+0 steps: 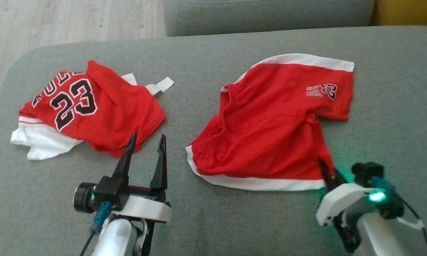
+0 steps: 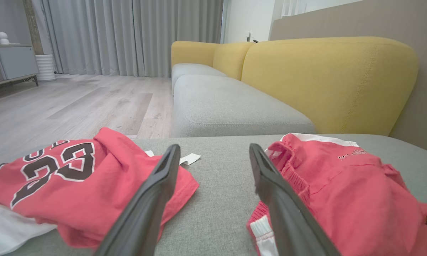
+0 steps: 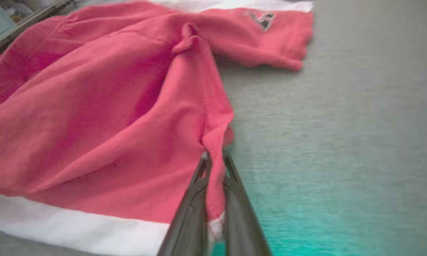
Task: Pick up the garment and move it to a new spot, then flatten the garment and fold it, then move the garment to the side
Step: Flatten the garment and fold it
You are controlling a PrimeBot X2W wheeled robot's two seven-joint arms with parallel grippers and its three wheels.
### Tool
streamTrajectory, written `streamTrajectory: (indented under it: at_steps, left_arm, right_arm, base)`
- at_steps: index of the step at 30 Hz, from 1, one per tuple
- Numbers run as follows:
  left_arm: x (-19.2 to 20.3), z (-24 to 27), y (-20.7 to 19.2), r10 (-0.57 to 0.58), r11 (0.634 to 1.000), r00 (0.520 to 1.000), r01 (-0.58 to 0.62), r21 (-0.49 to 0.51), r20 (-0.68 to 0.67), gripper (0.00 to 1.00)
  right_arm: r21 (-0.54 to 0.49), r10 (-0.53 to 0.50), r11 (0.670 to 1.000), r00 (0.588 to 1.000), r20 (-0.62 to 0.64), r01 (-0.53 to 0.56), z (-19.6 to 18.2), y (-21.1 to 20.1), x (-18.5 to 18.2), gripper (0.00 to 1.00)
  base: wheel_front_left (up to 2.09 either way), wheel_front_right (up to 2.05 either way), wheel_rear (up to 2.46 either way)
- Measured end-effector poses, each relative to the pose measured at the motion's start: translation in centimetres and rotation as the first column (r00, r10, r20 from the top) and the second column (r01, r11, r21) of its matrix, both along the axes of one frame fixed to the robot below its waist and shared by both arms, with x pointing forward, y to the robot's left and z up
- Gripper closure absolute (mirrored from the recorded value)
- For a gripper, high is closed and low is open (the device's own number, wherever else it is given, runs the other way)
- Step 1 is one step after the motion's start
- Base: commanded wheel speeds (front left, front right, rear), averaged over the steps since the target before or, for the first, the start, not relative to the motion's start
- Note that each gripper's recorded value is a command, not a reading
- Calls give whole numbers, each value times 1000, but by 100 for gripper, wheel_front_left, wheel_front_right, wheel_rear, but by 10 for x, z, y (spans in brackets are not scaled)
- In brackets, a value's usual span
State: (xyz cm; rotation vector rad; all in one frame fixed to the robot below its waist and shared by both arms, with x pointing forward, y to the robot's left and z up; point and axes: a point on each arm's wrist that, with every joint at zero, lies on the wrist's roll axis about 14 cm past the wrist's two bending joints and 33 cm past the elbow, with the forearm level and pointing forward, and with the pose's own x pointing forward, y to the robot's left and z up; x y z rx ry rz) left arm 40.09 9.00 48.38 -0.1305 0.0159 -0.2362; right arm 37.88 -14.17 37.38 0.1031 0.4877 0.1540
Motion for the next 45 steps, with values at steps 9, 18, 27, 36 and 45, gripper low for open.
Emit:
streamTrajectory:
  at_steps: [9,18,27,36,45]
  left_arm:
    - [2,7,-9,-24,1000,1000,24,-5,19,0]
    - [2,7,-13,-36,999,999,36,-6,21,0]
    - [0,8,-18,-59,998,998,59,4,26,0]
    - [-2,4,-21,-78,997,997,78,12,18,0]
    - [-17,-13,-84,-369,923,929,369,112,-26,0]
  right_arm:
    - [-75,-236,966,960,151,249,35,-88,9,100]
    - [-96,-284,949,946,158,301,38,-107,5,0]
    - [26,-186,981,885,427,194,100,-62,30,0]
    - [25,-133,990,896,423,135,93,-42,-1,0]
    - [19,-173,983,889,425,183,93,-58,1,0]
  base:
    - [0,0,0]
    - [0,0,0]
    - [0,0,0]
    - [0,0,0]
    - [0,0,0]
